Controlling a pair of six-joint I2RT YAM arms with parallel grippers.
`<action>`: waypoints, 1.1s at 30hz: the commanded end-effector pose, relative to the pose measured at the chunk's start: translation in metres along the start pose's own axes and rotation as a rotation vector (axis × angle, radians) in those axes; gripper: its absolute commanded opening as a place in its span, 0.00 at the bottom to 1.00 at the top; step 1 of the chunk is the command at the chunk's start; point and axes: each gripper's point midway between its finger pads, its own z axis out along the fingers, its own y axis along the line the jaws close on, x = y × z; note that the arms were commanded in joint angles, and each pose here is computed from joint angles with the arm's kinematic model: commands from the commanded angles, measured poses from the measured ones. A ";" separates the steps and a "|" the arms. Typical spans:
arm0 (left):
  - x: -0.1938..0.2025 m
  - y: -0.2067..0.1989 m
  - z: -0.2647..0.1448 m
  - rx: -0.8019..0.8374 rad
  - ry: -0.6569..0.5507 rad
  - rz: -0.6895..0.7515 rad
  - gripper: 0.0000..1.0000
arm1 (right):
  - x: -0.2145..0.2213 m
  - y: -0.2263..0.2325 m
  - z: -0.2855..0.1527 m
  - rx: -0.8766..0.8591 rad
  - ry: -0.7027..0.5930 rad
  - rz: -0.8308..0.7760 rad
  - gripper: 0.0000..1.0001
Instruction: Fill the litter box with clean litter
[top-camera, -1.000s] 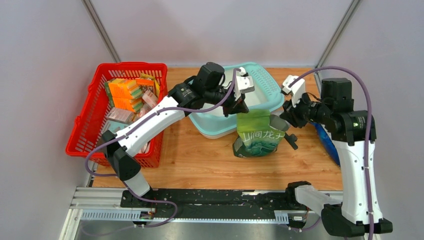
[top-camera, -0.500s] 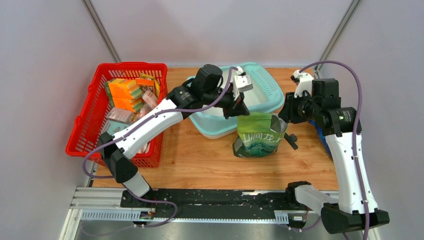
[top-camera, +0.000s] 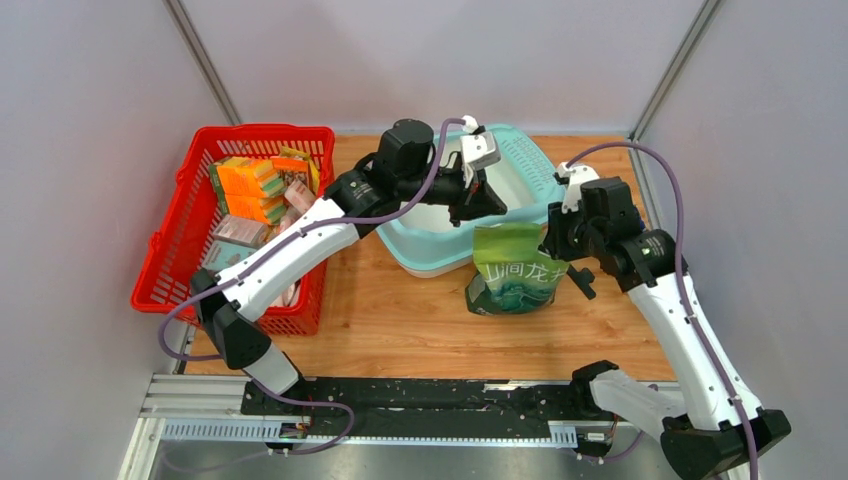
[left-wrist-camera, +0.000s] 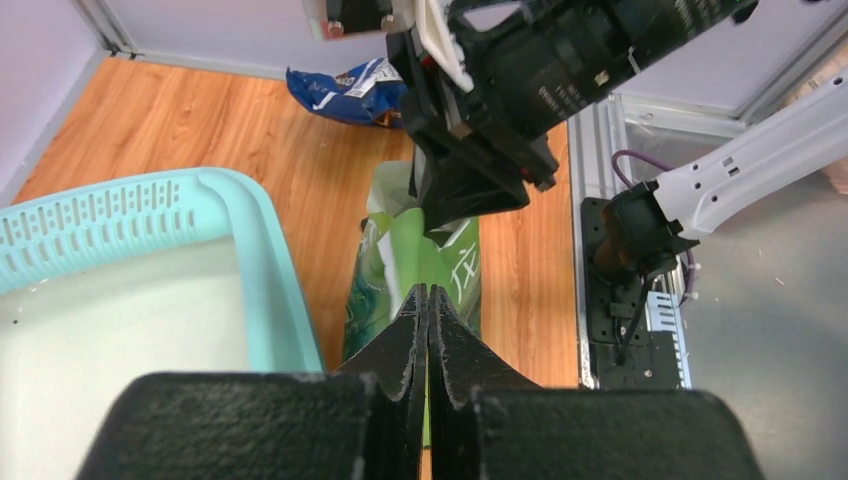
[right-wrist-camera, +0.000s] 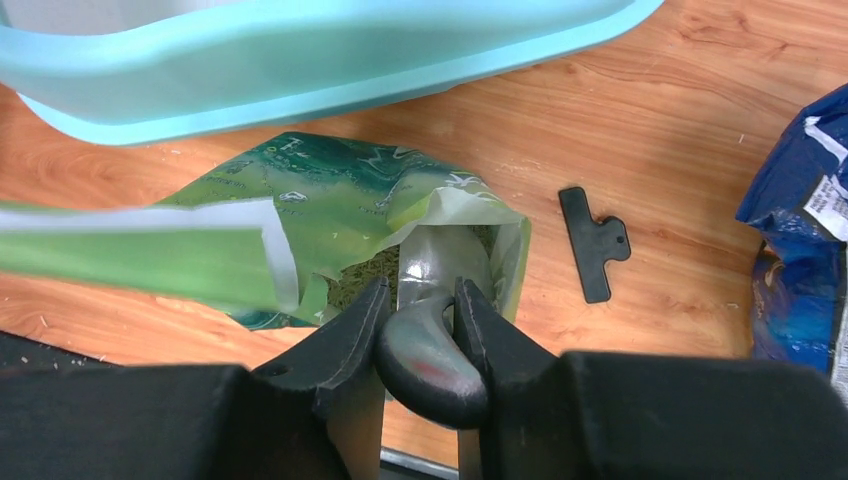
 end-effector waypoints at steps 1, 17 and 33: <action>-0.032 -0.014 -0.013 0.021 -0.083 0.042 0.00 | 0.011 -0.019 0.022 0.134 -0.011 0.000 0.00; -0.019 -0.011 -0.023 -0.016 -0.043 0.103 0.00 | 0.067 0.037 0.060 -0.171 0.228 0.061 0.00; 0.040 -0.041 -0.033 0.150 0.116 0.263 0.59 | 0.023 0.086 0.017 -0.604 0.148 0.461 0.00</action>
